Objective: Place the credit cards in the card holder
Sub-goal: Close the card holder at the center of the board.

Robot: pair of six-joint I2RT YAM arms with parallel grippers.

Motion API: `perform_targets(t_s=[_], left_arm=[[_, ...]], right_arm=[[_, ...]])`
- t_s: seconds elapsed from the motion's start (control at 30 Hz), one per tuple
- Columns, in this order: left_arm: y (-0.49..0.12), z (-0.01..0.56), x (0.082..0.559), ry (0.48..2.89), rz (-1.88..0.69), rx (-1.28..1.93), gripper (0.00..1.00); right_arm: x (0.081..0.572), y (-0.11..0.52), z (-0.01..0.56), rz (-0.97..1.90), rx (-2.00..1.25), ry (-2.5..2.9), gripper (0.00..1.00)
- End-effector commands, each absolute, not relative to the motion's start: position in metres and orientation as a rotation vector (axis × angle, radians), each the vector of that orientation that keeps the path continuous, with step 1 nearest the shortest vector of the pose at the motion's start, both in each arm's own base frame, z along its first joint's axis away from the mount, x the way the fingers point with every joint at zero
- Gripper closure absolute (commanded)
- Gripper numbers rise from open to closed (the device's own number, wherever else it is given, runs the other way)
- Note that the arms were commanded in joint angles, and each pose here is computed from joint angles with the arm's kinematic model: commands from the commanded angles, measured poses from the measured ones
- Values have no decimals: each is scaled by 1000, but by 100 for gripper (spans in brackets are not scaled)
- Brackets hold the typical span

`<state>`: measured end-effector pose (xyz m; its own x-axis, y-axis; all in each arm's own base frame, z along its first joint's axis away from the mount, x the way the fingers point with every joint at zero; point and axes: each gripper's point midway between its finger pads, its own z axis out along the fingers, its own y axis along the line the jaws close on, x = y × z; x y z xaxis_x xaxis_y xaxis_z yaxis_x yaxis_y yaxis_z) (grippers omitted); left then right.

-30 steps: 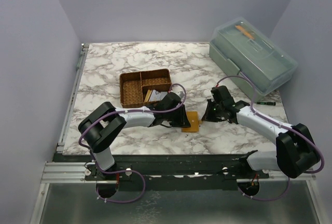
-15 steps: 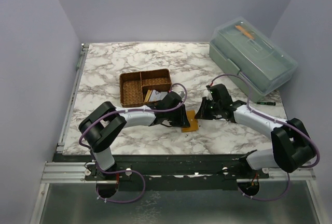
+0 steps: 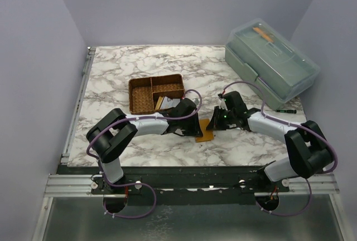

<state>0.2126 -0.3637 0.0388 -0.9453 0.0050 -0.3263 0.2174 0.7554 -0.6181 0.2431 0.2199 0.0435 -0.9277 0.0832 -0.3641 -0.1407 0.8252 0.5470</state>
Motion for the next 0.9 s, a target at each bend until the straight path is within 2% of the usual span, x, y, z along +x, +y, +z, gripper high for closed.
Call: perform_targets(t_s=[0.0, 0.13, 0.2, 0.27, 0.37, 0.87], left_arm=[[-358, 26, 216, 2672, -900, 181, 88], [-358, 26, 215, 2672, -899, 184, 88], [-358, 26, 215, 2673, -898, 184, 88], [-358, 26, 215, 2674, -900, 184, 89], [-359, 25, 215, 2676, -901, 185, 89], [-361, 27, 217, 2673, -904, 187, 90]], right_arm=[[240, 223, 42, 848, -82, 2639, 100], [242, 209, 47, 722, -53, 2684, 98], [240, 204, 51, 678, -42, 2699, 83], [240, 201, 53, 652, -51, 2707, 73], [239, 199, 52, 627, -62, 2719, 67], [251, 207, 46, 532, -110, 2728, 68]])
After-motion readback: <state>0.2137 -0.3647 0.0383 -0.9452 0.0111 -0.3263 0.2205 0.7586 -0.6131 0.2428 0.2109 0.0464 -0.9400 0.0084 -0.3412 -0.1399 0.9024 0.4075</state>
